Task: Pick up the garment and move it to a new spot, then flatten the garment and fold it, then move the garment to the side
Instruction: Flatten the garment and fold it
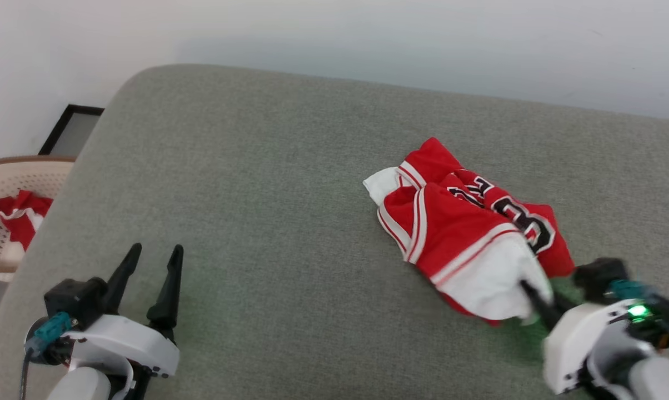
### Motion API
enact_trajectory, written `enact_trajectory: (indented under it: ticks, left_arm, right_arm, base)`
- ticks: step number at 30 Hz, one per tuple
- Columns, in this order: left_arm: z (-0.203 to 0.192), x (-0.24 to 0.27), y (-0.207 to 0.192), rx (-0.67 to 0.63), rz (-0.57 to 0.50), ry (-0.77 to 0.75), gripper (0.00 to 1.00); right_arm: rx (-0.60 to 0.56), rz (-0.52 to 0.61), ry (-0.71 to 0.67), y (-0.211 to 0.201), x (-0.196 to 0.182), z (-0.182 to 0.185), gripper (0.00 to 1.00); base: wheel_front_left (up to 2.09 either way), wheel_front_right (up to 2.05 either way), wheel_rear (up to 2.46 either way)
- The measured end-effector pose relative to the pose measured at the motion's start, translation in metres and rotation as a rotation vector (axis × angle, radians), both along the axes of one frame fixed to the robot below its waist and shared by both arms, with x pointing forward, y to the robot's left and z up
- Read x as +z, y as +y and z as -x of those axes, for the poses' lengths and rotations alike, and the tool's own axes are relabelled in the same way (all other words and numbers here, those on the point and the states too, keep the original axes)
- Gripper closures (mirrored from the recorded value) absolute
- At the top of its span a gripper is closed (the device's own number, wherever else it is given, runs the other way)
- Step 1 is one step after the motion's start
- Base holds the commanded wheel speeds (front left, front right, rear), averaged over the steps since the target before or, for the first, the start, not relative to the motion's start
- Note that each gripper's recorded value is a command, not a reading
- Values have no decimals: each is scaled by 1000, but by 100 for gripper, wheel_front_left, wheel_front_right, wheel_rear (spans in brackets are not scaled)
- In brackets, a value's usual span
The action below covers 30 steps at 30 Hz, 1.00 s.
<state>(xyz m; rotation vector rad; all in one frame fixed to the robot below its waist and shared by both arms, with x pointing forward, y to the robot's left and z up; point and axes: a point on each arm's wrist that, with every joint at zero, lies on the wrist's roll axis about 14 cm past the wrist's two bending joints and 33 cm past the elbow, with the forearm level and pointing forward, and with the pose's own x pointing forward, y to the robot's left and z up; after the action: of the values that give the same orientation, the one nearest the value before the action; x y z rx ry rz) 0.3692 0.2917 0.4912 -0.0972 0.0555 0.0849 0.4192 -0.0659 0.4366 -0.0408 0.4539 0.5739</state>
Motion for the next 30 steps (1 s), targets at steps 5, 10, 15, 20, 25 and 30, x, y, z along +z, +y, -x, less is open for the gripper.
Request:
enact_trajectory:
  ticks: [5, 10, 15, 20, 25, 30]
  left_arm:
    - [-5, 1, -5, -18, 0, -4, 0]
    - [-9, 0, -10, -35, 1, -3, 0]
    - [-13, 0, -14, -45, 0, -3, 0]
    - [-14, -1, -17, -58, -2, 1, 0]
    - [-16, 0, -20, -75, -6, 4, 0]
    - [-20, 4, -30, -124, 0, 8, 0]
  right_arm:
    - [-99, 49, -40, -46, 17, -15, 100]
    - [-194, 112, -15, -90, 16, -20, 100]
    - [-280, 142, 63, -121, -4, -18, 100]
    - [-326, 146, 151, -134, -26, -13, 100]
    - [-330, 113, 157, -129, -27, -14, 0]
    - [-337, 81, 101, -130, -11, -16, 0]
  base:
    - [0, 0, 0]
    - [0, 0, 0]
    - [0, 0, 0]
    - [0, 0, 0]
    - [0, 0, 0]
    - [0, 0, 0]
